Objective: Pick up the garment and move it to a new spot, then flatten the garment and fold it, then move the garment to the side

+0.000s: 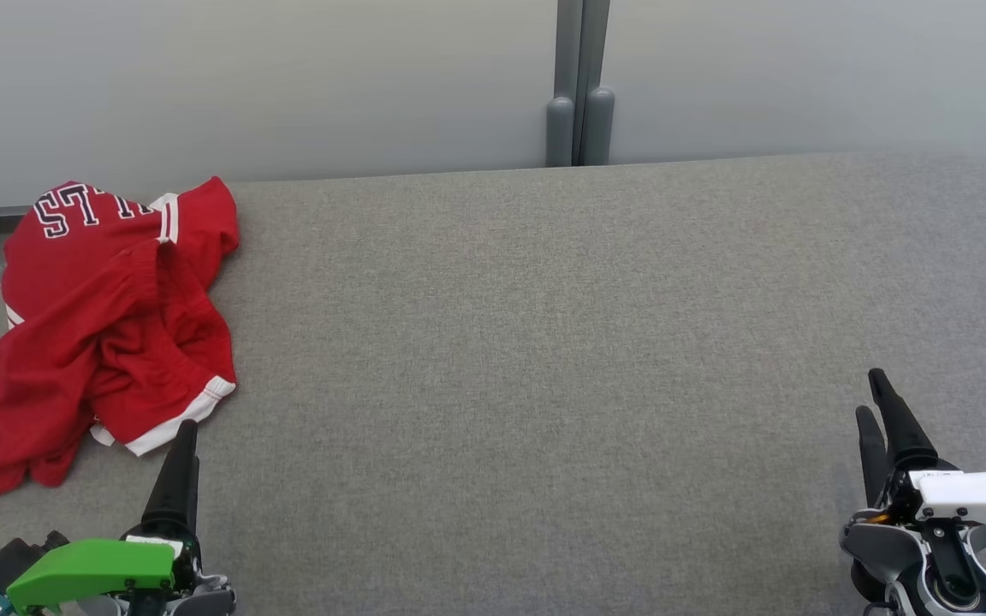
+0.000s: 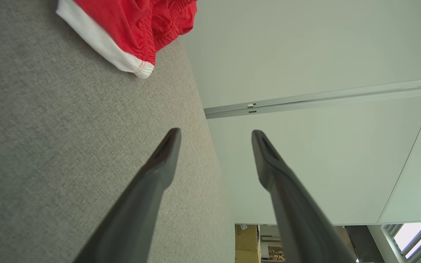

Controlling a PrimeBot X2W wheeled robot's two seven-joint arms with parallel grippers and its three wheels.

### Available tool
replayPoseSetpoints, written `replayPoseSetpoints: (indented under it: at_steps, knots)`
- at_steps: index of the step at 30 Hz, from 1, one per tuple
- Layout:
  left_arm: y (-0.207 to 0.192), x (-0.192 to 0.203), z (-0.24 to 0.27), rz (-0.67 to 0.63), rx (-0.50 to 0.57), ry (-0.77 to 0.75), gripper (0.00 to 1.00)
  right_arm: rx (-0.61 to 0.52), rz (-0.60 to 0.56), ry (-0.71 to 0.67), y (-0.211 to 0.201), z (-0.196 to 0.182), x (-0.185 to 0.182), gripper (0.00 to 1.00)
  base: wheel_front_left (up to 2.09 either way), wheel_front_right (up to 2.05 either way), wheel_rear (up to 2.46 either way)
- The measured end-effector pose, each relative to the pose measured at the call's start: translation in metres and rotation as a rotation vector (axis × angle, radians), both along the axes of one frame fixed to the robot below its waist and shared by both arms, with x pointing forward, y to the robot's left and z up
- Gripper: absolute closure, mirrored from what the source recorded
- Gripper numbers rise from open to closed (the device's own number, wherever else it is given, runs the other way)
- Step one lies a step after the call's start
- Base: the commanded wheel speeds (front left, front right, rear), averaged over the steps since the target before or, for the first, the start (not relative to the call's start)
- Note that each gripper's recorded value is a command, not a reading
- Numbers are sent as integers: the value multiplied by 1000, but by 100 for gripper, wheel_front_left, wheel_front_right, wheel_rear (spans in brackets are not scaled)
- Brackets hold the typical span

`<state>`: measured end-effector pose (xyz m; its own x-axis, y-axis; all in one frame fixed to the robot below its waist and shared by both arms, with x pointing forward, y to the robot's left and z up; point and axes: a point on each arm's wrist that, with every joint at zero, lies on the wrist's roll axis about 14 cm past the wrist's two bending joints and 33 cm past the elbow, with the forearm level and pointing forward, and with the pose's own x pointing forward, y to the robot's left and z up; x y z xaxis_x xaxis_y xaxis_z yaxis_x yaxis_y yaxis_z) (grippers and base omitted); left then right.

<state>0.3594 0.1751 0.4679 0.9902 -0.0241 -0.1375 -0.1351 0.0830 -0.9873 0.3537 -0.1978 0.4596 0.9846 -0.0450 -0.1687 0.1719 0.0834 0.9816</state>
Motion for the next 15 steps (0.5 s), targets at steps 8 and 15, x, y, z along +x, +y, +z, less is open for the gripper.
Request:
replayPoseSetpoints:
  at_steps: [8, 15]
  knots:
    - [2, 3, 10, -14, 138, -23, 0, -139, 21, -26, 0, 13, 5, 0, 0, 0, 0]
    - [0, 7, 26, -33, 320, -63, 0, -329, 64, -57, 6, 28, 10, 0, 0, 0, 0]
